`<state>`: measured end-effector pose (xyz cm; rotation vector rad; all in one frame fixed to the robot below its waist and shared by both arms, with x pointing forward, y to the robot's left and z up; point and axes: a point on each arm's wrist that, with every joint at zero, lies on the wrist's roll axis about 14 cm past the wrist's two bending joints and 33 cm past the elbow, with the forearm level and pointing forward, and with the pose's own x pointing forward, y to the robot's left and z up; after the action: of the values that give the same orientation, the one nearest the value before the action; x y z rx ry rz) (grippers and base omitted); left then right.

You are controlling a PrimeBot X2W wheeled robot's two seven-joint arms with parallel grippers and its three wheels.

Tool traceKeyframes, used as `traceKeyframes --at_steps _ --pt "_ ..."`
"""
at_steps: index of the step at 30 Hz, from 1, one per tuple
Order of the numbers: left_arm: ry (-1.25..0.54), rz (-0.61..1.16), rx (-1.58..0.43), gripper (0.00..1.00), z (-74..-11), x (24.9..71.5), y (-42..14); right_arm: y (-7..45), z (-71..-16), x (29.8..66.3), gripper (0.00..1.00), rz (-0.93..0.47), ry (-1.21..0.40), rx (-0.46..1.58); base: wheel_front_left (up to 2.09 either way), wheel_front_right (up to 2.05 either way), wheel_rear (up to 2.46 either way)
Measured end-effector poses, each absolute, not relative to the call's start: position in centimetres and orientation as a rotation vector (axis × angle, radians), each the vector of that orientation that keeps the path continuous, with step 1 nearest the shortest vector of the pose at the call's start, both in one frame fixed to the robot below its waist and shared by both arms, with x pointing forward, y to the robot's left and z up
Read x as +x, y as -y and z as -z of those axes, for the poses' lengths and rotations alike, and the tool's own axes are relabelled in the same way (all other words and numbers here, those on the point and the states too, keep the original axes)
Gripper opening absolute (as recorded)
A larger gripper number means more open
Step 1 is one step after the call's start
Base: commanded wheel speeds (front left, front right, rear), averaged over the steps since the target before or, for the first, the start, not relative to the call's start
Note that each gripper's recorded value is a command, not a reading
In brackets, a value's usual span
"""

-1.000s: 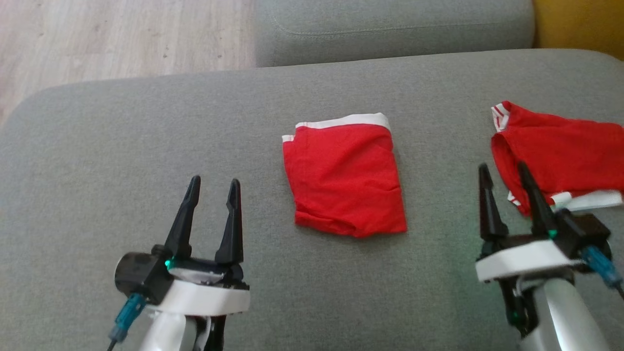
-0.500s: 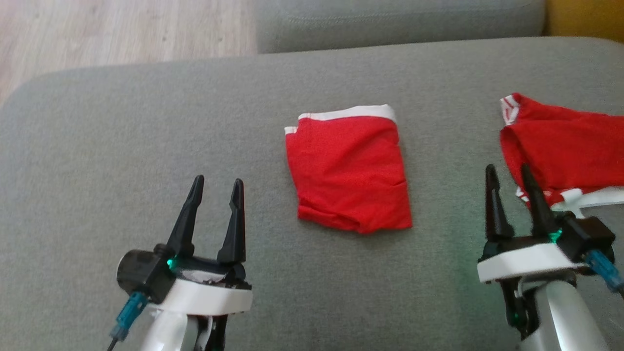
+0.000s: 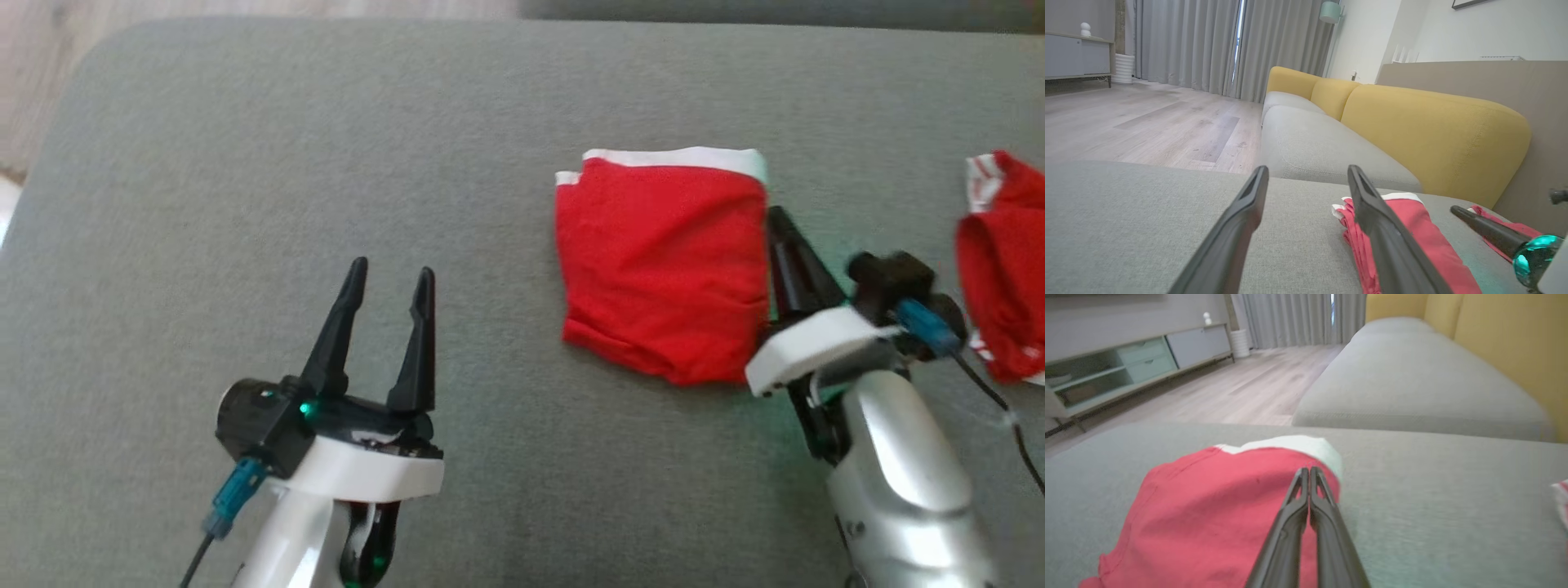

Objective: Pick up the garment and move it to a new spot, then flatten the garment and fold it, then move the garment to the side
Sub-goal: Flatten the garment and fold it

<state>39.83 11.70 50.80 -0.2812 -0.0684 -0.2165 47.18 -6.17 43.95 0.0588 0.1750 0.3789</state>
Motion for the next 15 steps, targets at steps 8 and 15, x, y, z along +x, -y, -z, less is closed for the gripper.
traceKeyframes --at_steps 8,15 --pt "0.043 0.171 -0.279 1.00 -49.9 39.6 -13.1 3.8 -40.6 49.4 0.00 -0.430 -0.311 0.020 0.00 0.00 0.00" --pt "0.034 0.156 -0.273 1.00 -49.6 39.3 -13.6 2.7 -38.3 48.9 0.00 -0.467 -0.393 0.003 0.00 0.00 0.00"
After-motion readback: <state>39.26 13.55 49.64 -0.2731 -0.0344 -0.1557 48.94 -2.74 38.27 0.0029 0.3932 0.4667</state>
